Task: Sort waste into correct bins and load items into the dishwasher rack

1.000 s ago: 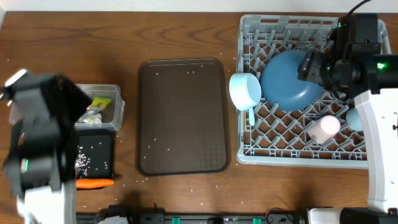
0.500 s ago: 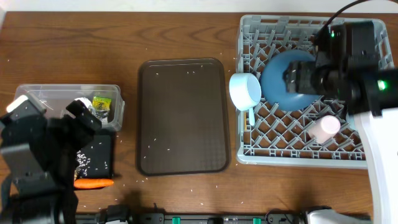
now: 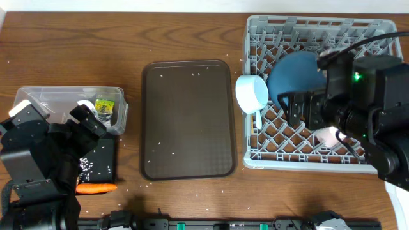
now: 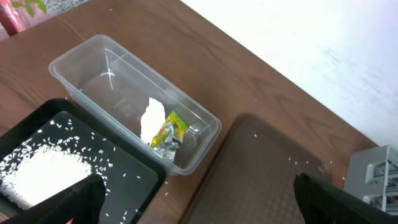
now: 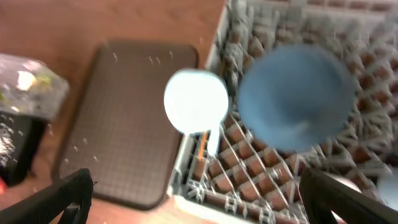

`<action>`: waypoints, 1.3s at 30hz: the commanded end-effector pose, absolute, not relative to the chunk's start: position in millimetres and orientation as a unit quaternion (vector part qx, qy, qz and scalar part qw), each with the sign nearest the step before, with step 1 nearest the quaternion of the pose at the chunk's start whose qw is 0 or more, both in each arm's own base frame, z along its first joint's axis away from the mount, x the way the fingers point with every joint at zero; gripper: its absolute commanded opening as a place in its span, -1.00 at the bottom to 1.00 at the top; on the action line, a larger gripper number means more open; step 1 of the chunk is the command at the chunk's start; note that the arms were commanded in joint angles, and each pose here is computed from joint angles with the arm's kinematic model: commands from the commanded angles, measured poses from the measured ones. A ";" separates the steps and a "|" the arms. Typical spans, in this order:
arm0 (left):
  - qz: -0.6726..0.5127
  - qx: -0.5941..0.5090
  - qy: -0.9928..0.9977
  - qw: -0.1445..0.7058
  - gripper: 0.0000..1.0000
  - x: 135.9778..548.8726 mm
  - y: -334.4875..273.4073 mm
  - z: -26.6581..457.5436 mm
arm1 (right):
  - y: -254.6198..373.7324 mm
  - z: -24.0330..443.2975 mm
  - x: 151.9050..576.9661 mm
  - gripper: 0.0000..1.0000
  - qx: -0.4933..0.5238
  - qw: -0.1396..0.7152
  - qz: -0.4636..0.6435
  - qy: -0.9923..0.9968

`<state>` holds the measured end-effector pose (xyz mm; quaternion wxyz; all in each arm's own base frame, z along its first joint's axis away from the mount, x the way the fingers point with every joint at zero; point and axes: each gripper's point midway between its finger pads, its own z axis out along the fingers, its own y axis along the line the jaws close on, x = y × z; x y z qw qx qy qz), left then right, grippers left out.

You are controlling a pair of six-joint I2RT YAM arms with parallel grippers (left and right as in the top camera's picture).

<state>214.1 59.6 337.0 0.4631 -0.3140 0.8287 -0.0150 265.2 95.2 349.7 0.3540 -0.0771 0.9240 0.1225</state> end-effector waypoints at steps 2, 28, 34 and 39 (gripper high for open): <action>-0.020 -0.313 0.828 0.465 0.96 213.7 58.4 339.4 | 73.4 359.8 254.2 0.98 -0.064 0.381 0.071 0.919; -0.020 -0.313 0.828 0.465 0.96 213.7 58.4 339.4 | 50.1 201.0 223.3 0.99 -0.142 0.601 0.044 0.785; -0.020 -0.313 0.828 0.465 0.96 213.8 58.4 339.5 | 53.6 152.8 222.0 0.98 -0.147 0.617 0.056 0.771; -0.020 -0.313 0.828 0.465 0.96 213.8 58.4 339.5 | 54.7 150.7 231.7 0.98 -0.144 0.643 0.056 0.750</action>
